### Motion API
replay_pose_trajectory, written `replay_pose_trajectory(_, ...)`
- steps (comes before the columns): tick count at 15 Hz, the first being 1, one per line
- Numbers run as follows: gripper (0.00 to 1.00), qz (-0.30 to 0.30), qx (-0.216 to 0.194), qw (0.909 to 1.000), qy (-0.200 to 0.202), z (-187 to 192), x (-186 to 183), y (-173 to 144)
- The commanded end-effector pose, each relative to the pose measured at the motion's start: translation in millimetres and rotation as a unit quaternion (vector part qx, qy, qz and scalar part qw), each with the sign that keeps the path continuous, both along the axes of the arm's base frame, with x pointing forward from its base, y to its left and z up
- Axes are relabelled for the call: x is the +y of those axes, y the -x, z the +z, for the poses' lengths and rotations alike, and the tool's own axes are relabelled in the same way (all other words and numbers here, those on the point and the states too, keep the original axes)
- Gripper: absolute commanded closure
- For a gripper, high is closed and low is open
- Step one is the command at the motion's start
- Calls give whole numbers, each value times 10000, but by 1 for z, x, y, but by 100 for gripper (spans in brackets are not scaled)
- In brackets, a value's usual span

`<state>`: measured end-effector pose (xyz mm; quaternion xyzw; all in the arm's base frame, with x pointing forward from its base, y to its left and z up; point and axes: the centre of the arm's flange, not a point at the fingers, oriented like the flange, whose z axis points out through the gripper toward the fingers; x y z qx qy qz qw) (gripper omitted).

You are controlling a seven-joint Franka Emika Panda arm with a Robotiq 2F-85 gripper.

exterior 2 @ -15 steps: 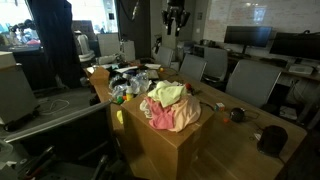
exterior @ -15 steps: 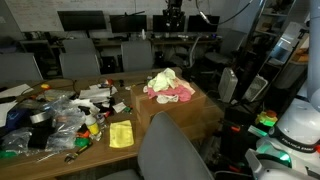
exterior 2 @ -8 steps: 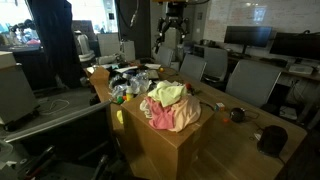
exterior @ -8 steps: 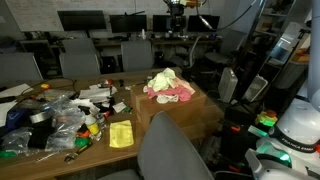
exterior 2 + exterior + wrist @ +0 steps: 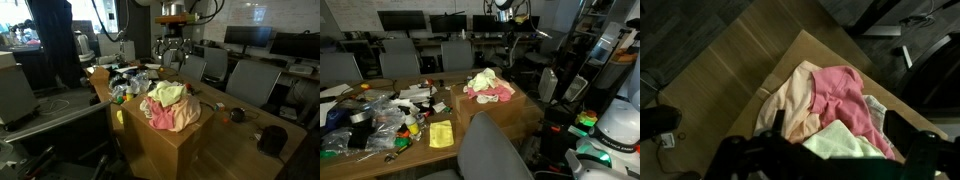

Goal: Put the peach shirt, the white towel, the pink shirt and the green towel on the top of the box respectively

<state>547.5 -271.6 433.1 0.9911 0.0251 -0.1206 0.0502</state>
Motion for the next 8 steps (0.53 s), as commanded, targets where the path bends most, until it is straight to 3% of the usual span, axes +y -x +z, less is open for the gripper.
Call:
replay_pose_trajectory(1, 0, 448, -519, 9976, 125, -34, 19, 74)
replay_pose_trajectory(8, 0, 299, -1821, 9828, -11, -93, 20, 135)
